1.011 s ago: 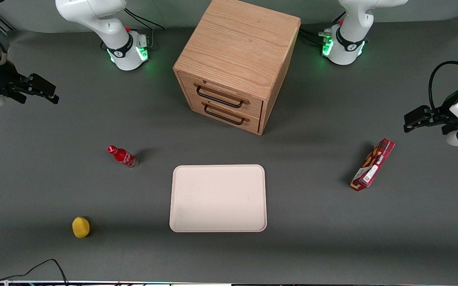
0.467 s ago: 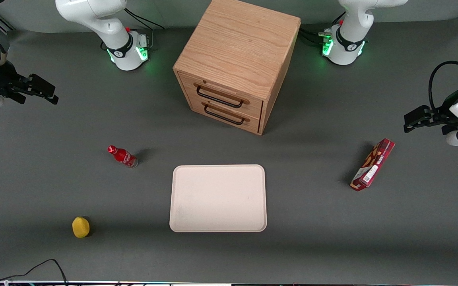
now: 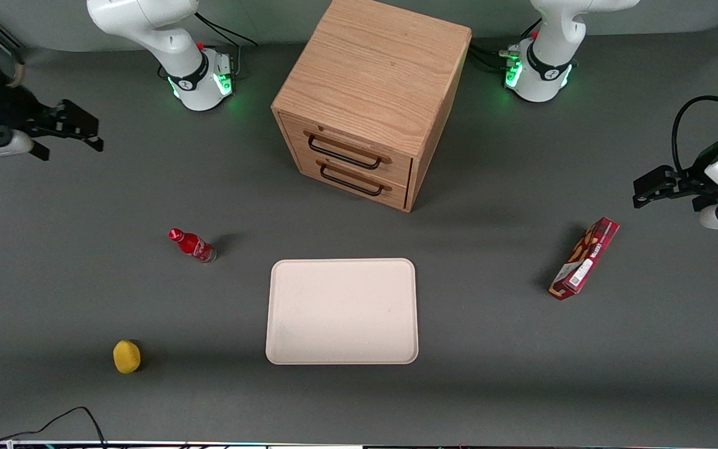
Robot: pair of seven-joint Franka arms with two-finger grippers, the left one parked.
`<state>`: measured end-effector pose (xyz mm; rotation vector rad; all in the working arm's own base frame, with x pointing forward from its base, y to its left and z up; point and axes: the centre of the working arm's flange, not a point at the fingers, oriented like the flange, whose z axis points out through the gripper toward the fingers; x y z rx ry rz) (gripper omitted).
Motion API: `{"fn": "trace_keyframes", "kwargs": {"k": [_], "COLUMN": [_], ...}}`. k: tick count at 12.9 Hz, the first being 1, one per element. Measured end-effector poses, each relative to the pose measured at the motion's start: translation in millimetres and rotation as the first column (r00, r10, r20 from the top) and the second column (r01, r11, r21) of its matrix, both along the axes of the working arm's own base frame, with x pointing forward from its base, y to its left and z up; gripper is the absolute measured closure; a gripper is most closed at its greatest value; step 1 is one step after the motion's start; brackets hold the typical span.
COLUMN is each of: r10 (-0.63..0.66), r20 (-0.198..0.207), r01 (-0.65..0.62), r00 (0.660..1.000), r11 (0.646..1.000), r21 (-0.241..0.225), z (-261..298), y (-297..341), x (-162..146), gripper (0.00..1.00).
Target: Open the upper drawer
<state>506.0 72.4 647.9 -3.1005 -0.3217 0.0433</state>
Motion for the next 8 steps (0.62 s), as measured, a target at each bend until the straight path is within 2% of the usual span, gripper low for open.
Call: {"fn": "trace_keyframes", "kwargs": {"k": [2, 3, 5, 8], "r10": [0.221, 0.307, 0.412, 0.496], "r20": [-0.011, -0.015, -0.019, -0.042], "r01": [-0.221, -0.306, -0.406, -0.474], "r00": [0.975, 0.952, 0.911, 0.867], "r11": [0.975, 0.950, 0.904, 0.848], "r21": [0.022, 0.062, 0.135, 0.235], "z": [-6.5, -11.4, -21.2, -45.5], "y": [37.0, 53.1, 83.2, 138.6], "x": [-1.7, -2.3, -3.5, -2.8], "gripper": [0.00, 0.00, 0.00, 0.00]}}
